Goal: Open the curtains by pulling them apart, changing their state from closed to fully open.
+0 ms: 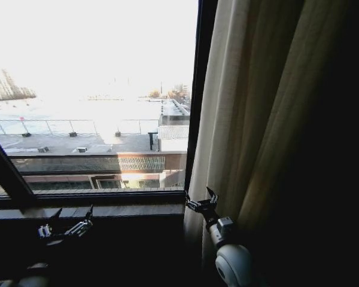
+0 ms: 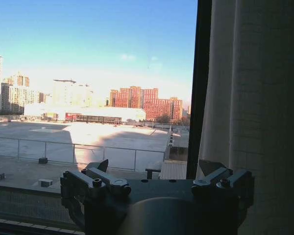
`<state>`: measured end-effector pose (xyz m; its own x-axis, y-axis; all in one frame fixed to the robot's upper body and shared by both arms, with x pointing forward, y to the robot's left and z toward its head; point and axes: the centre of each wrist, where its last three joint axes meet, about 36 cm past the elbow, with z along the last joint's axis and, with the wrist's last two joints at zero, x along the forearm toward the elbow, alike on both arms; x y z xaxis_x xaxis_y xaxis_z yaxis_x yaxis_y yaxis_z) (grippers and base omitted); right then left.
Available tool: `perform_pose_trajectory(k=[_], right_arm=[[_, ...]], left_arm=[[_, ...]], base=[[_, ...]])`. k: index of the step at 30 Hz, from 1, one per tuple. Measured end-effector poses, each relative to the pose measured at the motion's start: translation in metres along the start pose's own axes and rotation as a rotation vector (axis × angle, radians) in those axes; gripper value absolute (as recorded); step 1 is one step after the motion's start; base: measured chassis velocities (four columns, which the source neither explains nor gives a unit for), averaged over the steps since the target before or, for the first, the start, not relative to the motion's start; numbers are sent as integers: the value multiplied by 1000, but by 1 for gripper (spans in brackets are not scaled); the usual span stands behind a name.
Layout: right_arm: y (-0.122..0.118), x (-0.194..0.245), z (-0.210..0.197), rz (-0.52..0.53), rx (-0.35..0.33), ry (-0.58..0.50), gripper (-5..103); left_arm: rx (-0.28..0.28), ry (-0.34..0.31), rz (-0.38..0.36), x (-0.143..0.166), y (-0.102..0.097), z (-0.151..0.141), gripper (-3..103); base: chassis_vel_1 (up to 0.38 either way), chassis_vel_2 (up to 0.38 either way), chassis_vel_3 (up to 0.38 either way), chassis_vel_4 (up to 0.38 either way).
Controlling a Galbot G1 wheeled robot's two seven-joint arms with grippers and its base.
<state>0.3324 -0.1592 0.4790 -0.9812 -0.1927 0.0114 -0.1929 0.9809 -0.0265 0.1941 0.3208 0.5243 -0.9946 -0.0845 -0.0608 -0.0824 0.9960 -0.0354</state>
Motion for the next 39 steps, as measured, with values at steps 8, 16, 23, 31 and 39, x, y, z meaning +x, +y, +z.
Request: perform_pose_trajectory(k=[8, 16, 23, 31, 39], right_arm=[[0, -2, -1, 4, -2, -4, 100], [-1, -4, -1, 8, -2, -9, 100], [-1, -4, -1, 12, -3, -8, 100], [0, -4, -1, 17, -8, -10, 100], [-5, -1, -2, 85, -6, 0, 100]], left_arm=[[0, 0, -1, 1, 0, 0, 100], [-1, 0, -2, 1, 0, 0, 100], [-2, 0, 0, 1, 0, 0, 100], [-4, -3, 2, 1, 0, 0, 100], [-4, -8, 1, 2, 1, 0, 100]], base=[[1, -8, 3, -5], [-28, -1, 30, 4], [-68, 99, 65, -88], [-184, 159, 184, -158], [-48, 46, 58, -58]])
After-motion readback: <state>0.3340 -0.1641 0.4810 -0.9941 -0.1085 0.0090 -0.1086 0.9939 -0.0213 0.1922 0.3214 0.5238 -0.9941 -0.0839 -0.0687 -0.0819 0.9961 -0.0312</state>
